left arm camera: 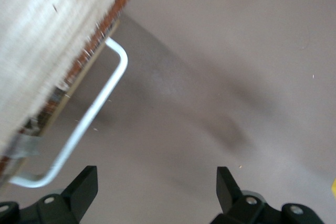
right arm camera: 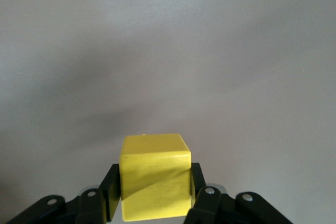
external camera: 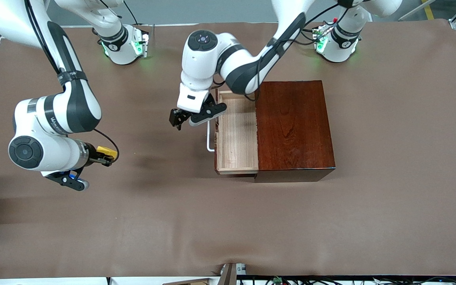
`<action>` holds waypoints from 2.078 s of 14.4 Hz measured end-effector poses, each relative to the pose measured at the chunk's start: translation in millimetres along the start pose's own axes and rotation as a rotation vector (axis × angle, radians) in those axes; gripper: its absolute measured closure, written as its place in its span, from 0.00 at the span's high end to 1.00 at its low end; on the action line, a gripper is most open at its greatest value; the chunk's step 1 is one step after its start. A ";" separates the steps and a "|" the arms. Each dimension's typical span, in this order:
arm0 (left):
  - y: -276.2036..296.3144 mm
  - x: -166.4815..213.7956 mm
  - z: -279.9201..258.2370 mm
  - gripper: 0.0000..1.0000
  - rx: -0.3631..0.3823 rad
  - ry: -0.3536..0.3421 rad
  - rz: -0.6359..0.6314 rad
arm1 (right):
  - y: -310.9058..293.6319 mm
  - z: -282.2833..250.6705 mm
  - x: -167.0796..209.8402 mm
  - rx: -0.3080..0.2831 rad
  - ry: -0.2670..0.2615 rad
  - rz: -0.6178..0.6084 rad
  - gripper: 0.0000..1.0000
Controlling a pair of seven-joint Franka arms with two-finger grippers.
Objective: Open drawer, take yellow block, close drawer
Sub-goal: 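Push the drawer shut with the left gripper while the right gripper holds the cube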
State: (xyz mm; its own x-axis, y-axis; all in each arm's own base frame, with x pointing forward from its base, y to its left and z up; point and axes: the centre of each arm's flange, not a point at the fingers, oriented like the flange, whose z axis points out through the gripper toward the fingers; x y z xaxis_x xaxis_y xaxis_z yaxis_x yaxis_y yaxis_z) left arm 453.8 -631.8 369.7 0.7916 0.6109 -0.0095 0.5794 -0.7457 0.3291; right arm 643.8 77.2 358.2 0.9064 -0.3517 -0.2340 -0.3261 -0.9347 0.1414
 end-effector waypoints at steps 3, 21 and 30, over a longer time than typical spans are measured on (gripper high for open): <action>-4.9 2.8 30.8 1.00 -0.003 0.036 -0.134 | 39.3 18.5 14.5 0.015 -0.008 -0.045 0.56; -26.6 -8.8 61.7 1.00 0.154 0.155 -0.391 | 125.1 164.9 27.5 -0.025 0.104 -0.213 0.56; -41.6 27.6 60.1 1.00 0.321 0.244 -0.436 | 126.6 172.2 28.7 -0.018 0.103 -0.215 0.98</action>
State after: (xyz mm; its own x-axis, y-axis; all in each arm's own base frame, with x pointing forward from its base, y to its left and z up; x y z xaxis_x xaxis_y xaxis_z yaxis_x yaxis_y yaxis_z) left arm 463.2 -599.9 299.0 0.4219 0.8942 0.1499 0.9010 -0.4319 0.0409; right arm 582.3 -60.2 203.8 0.9773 -0.1371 -0.1616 -0.1191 -0.9861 0.1162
